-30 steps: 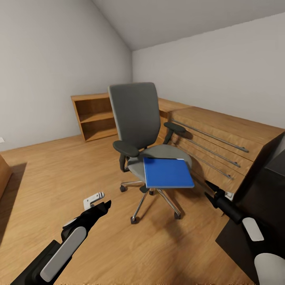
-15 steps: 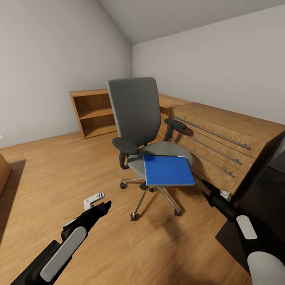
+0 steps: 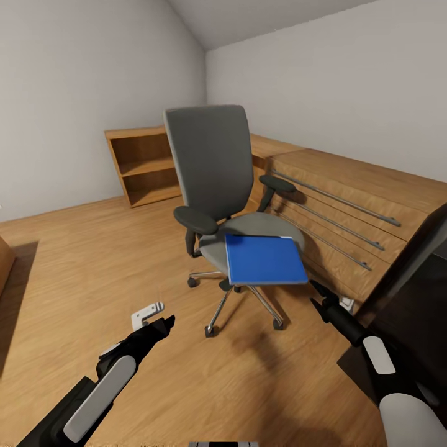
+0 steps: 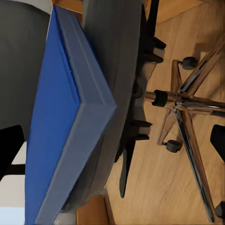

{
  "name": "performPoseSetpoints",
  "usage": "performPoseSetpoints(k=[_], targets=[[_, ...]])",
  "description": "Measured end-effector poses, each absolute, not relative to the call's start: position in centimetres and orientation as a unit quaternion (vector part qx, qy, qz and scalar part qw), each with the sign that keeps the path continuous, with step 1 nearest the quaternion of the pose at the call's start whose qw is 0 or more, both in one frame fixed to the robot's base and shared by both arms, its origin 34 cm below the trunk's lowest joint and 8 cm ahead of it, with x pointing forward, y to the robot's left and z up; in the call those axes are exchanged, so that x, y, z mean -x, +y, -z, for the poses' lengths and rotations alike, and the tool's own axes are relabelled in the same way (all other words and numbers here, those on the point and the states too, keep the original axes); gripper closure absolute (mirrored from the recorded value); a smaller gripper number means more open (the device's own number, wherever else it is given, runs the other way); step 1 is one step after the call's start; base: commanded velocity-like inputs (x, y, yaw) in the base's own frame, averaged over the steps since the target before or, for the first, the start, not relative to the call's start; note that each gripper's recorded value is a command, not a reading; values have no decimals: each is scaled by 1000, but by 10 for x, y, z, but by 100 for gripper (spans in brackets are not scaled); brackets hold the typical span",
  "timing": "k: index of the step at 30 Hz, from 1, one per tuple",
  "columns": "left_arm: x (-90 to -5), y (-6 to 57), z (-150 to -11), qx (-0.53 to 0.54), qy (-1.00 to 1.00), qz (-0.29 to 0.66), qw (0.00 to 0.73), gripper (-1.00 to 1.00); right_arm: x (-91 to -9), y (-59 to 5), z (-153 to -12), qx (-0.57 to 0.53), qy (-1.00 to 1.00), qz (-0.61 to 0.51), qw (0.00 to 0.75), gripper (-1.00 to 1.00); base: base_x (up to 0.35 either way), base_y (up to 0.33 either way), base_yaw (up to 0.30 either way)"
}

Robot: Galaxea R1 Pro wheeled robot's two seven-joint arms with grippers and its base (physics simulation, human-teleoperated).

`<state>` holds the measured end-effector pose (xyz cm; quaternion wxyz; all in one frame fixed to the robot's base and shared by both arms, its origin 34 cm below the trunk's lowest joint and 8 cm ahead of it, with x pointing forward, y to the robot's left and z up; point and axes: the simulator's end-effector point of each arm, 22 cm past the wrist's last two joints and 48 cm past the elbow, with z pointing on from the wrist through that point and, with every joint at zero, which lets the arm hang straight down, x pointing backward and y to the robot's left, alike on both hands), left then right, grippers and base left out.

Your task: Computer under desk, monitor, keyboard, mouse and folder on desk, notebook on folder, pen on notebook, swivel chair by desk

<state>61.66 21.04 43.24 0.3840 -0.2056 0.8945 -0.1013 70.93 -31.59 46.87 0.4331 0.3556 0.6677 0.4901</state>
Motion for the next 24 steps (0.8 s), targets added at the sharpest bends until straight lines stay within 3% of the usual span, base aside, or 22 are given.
performPoseSetpoints(k=[24], targets=[[-615, 209, -425, 205, 898, 101, 377, -100, -707, -308, -471, -351, 661, -513, 421, -100, 0, 0, 0]])
